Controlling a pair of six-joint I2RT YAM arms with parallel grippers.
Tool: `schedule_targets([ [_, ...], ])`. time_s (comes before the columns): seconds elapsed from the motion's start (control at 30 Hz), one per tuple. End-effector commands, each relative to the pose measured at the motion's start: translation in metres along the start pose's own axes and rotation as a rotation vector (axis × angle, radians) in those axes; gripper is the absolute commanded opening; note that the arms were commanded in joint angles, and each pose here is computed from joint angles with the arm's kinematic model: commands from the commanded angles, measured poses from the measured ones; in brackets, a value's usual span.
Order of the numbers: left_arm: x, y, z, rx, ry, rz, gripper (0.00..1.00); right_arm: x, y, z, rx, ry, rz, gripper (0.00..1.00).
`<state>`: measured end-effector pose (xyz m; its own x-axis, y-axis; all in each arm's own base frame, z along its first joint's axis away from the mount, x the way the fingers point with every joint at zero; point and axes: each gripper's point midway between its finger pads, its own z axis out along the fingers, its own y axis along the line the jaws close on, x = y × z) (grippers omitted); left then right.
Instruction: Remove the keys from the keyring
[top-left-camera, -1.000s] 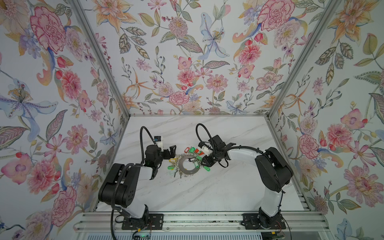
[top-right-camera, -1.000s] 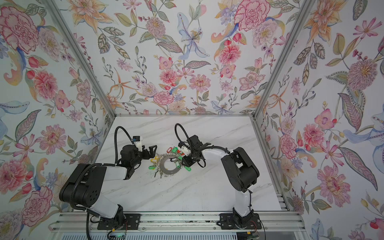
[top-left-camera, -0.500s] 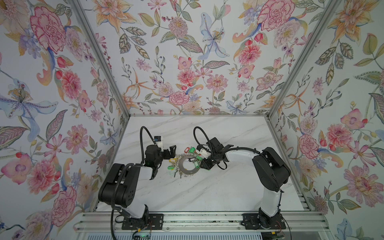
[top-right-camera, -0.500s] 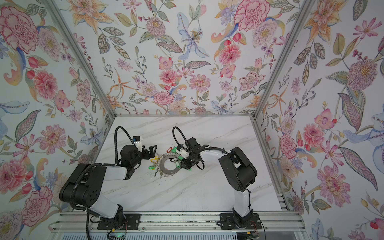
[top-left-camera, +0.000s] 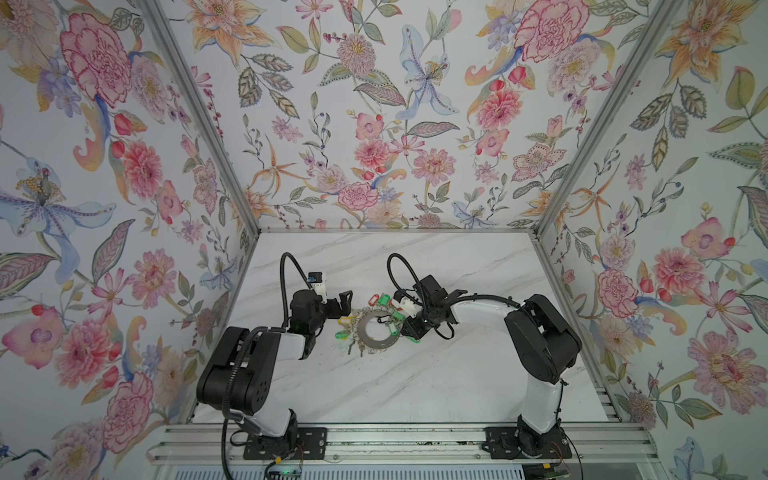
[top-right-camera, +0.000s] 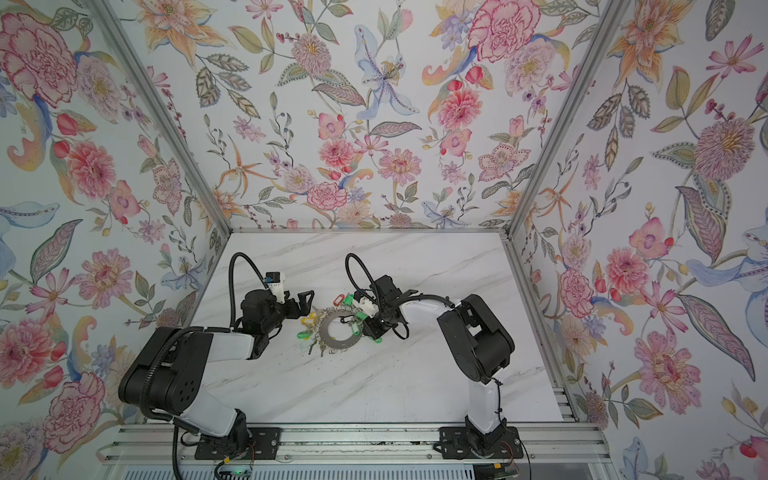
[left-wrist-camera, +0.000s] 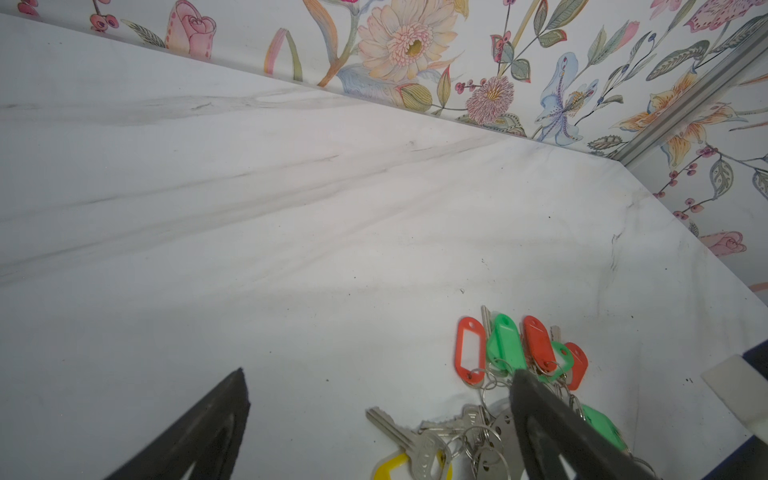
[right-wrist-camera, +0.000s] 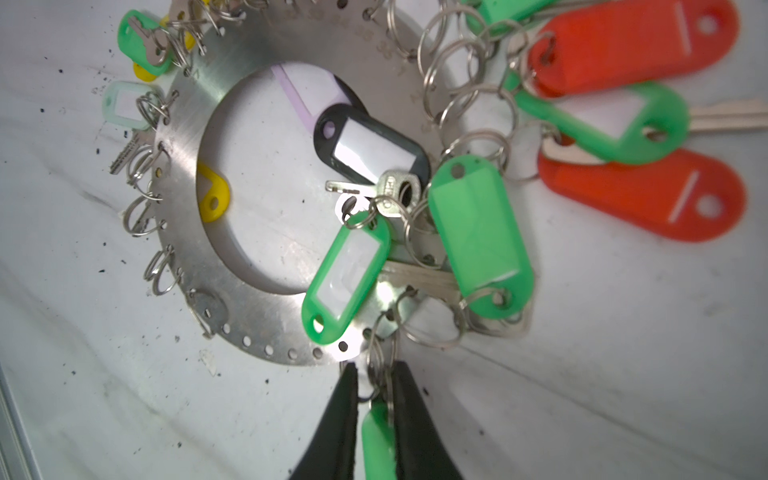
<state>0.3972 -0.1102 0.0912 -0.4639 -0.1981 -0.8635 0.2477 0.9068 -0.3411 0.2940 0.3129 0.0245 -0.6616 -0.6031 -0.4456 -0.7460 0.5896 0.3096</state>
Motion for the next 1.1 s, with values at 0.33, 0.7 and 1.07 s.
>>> schedule_targets([
  [0.33, -0.011, -0.009, -0.001, 0.029, -0.031, 0.018, 0.99, 0.013, -0.002, -0.003, 0.001, 0.037, 0.0, 0.24],
  [0.7, -0.011, -0.01, 0.0, 0.037, -0.03, 0.016, 0.99, 0.001, -0.013, -0.019, -0.043, -0.046, 0.08, 0.25],
  [1.07, -0.012, -0.01, 0.0, 0.037, -0.031, 0.016, 0.99, -0.002, -0.013, -0.01, -0.038, -0.038, 0.069, 0.25],
])
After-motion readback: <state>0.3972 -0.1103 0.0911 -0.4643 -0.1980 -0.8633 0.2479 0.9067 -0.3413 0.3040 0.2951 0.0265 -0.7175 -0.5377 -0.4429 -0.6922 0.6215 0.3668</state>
